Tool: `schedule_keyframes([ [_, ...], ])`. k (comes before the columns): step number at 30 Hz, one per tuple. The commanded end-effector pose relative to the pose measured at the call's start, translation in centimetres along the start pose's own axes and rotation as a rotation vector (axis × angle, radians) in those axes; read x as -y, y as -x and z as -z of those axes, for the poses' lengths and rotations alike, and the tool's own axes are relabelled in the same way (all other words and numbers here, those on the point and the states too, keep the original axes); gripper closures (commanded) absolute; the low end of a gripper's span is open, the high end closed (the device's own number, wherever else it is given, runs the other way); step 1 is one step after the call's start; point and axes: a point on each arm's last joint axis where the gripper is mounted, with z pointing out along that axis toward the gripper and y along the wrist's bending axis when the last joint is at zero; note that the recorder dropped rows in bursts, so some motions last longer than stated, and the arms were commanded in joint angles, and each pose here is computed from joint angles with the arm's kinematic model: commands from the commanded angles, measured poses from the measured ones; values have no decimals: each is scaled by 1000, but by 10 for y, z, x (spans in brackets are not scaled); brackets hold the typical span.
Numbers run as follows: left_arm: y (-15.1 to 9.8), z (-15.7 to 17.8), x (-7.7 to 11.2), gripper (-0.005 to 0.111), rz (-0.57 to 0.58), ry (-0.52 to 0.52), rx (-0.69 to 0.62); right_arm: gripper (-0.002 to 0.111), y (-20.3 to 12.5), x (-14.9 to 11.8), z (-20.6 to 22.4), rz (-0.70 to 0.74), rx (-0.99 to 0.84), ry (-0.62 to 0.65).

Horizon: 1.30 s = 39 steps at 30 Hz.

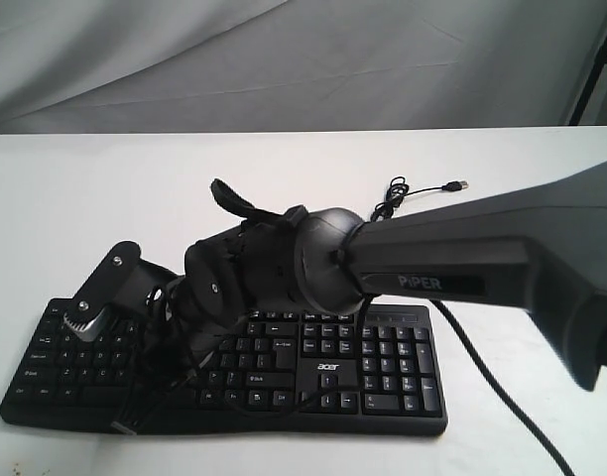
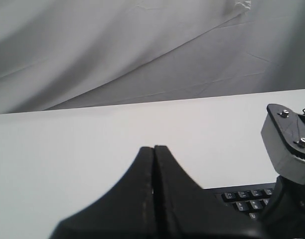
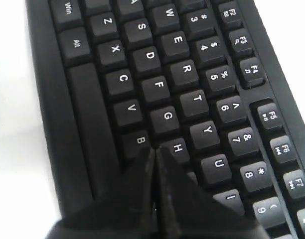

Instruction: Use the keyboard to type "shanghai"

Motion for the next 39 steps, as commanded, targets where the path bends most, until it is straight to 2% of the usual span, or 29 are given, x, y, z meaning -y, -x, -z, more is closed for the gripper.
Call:
schedule_keyframes([
  [1,1,0,0,107,16,1,12,108,0,-1,-1,11,13,7],
  [25,1,0,0,107,16,1,12,108,-7,-2,-13,7,-15,19],
  [39,1,0,0,107,16,1,12,108,11,2,5,44,81,-26],
])
